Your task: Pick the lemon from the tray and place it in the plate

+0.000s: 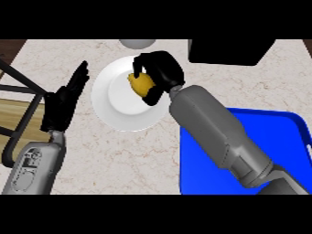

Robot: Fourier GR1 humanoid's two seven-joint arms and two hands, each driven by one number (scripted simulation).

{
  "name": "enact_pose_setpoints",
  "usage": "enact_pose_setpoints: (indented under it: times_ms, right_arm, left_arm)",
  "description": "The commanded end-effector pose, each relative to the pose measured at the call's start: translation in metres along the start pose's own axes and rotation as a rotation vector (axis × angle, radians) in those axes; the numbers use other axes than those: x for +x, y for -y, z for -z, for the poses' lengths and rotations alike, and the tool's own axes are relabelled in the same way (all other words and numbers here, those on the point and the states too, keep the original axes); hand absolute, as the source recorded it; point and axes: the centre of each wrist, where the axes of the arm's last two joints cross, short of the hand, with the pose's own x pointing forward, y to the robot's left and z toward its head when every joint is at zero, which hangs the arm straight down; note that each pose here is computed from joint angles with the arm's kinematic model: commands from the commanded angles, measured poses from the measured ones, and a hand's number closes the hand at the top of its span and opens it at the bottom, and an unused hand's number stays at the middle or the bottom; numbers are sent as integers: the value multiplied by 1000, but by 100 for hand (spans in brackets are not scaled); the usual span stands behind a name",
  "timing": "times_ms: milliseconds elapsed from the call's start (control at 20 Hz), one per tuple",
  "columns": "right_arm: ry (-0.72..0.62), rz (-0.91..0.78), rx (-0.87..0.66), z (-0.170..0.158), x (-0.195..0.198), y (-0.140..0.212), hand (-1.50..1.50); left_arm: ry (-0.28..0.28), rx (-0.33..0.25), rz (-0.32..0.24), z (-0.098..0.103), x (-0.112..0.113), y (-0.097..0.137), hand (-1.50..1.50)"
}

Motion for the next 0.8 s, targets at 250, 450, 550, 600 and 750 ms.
enact_pose_setpoints:
  times_ms: [250,450,550,600,750]
  right_arm:
    - [-210,34,92,-9,-24,-29,-150]
    - [-207,115,82,-12,-21,-35,-150]
    - [-193,143,86,-9,-21,-31,-150]
    - [-188,175,82,-20,-31,-43,-150]
    - [-168,333,5,-18,-27,-37,-150]
  left_arm:
    - [24,-55,2,11,11,11,0]
    - [33,-78,-4,12,10,16,0]
    - [38,-64,8,5,7,19,0]
    - [42,-65,11,6,7,24,0]
    - [52,-68,20,8,16,3,0]
